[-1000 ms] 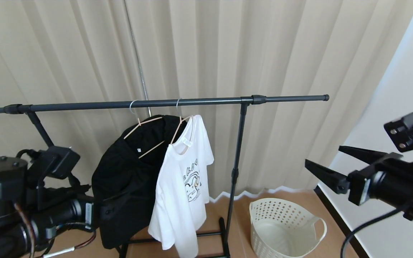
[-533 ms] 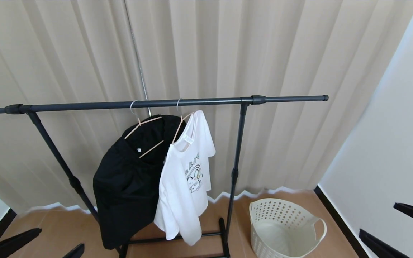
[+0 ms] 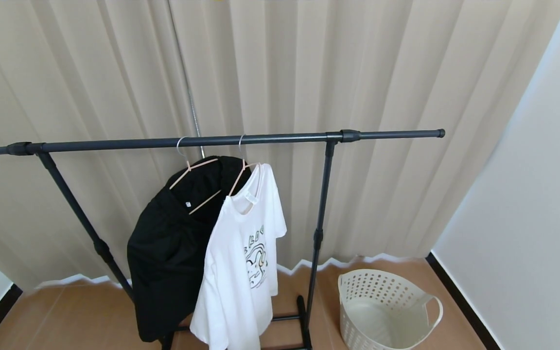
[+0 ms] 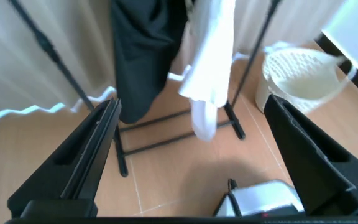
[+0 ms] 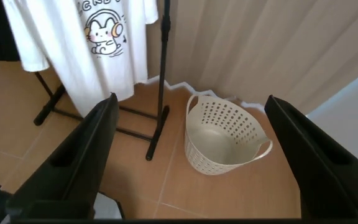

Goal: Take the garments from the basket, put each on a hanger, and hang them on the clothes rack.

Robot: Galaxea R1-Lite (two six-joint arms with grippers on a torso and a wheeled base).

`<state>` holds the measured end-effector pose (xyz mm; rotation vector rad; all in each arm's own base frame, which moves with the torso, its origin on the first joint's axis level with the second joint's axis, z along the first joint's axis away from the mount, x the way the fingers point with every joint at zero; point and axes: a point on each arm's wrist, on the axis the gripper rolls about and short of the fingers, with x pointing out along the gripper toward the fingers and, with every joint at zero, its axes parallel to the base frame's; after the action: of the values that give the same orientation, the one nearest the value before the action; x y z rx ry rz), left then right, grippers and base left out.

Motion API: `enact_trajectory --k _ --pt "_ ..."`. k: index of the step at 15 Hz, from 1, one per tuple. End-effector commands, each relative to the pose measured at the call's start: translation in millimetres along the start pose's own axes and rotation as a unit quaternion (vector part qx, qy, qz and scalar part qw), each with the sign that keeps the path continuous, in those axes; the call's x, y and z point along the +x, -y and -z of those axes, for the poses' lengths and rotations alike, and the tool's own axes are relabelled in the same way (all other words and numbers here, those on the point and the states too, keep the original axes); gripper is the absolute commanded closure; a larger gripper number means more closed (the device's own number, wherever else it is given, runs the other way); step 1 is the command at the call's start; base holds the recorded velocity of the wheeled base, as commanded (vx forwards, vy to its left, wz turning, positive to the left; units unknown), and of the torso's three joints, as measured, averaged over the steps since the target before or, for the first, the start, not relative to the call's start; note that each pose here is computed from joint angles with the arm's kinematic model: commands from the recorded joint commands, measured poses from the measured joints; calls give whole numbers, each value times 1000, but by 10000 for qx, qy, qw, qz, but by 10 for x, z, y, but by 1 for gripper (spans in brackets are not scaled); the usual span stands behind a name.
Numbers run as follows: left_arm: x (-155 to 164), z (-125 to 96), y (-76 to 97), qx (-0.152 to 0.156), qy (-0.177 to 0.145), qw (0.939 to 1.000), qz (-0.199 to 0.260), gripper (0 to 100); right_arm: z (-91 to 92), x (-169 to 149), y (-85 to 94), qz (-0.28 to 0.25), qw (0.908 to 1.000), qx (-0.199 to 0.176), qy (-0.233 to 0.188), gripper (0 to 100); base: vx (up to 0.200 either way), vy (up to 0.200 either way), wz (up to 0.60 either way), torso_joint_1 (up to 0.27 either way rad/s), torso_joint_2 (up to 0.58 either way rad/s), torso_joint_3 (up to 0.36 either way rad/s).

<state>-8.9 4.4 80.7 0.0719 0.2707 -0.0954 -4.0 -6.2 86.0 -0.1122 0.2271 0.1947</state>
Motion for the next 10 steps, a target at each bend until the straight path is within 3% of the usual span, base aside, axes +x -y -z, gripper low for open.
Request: enact_trajectory --k 1,2,4,7,8,9,10 --pt "-67 34 8 -138 374 9982 -452 0 64 -61 -10 636 9974 188 268 0 0 0 0 0 0 0" --pt "-86 48 11 -168 514 9970 -563 0 80 -95 -16 783 9955 243 469 0 0 0 0 0 0 0" --pt "-85 52 6 -206 502 9962 -683 0 86 -114 -30 1044 9924 322 570 0 0 0 0 0 0 0" --pt "-97 56 38 -213 508 9888 -1385 0 90 -113 -35 1140 9907 469 569 0 0 0 0 0 0 0" --pt "-96 56 40 -211 535 9894 -1333 0 94 -112 -35 1147 9906 485 563 0 0 0 0 0 0 0" --pt "-86 65 41 -439 616 9891 -1262 0 100 -107 -35 1159 9901 547 576 0 0 0 0 0 0 0" --pt "-110 75 48 -469 902 9910 -873 0 110 -102 -36 1138 9896 645 596 0 0 0 0 0 0 0"
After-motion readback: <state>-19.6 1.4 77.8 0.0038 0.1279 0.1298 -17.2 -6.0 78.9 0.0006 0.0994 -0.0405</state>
